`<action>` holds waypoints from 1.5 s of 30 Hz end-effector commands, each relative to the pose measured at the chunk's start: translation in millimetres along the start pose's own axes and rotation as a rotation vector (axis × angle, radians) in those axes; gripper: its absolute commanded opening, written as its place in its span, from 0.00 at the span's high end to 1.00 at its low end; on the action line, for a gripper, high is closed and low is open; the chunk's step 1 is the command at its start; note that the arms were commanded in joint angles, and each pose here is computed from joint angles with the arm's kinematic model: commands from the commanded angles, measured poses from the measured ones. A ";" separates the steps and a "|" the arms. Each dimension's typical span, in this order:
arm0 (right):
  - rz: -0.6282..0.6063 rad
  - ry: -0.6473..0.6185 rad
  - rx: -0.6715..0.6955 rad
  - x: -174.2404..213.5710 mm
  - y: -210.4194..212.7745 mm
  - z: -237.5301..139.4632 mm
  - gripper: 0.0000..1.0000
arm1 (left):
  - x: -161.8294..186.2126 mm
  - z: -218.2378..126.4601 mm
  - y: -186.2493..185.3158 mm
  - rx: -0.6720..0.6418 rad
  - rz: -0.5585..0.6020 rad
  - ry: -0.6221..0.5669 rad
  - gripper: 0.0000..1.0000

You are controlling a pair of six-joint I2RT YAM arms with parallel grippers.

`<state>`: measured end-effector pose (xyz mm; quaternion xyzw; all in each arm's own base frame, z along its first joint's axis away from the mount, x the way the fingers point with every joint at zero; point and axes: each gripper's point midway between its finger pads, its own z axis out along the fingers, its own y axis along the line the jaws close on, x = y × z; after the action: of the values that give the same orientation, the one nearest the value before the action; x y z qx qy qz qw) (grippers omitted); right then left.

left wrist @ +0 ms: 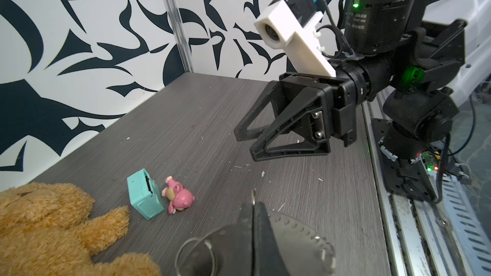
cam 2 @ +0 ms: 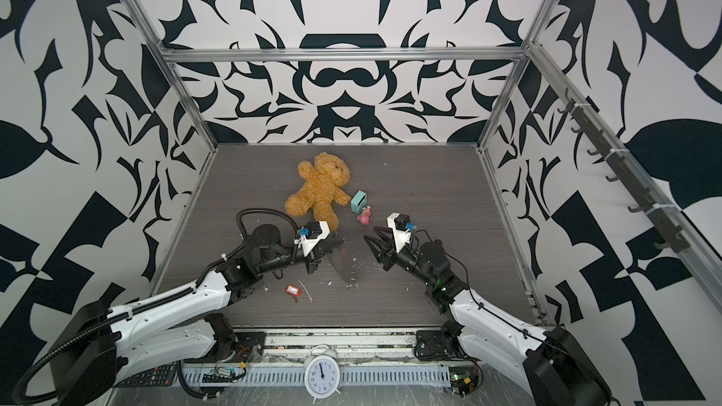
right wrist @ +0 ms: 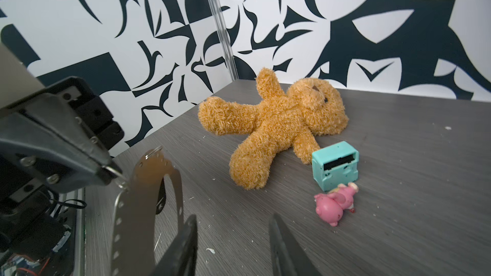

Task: Put the keys on the keyring
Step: 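Grasp the raised plate edge with the right gripper beside the left gripper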

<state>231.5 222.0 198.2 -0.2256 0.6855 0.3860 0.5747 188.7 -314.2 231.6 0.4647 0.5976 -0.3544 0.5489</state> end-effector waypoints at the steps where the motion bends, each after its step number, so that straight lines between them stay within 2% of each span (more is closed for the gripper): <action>1: -0.066 -0.023 -0.044 -10.1 12.4 -0.6 0.62 | -22.2 -8.1 -3.7 0.009 0.019 -0.092 1.00; 6: -0.103 -0.025 -0.127 -11.9 32.9 -1.5 0.69 | -30.1 -17.6 -8.3 0.015 0.035 -0.138 1.00; 30: -0.187 -0.034 -0.283 -13.8 78.6 -9.0 0.72 | -33.5 -17.5 -30.8 0.148 0.064 -0.185 1.00; 45: -0.146 -0.077 -0.330 -23.0 90.4 -13.2 0.74 | -29.6 -11.6 -40.1 0.219 0.060 -0.174 1.00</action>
<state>165.0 261.7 213.0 -0.3572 0.6109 0.4381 0.5544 151.8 -318.5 243.1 0.5027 0.5208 -0.4255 0.5432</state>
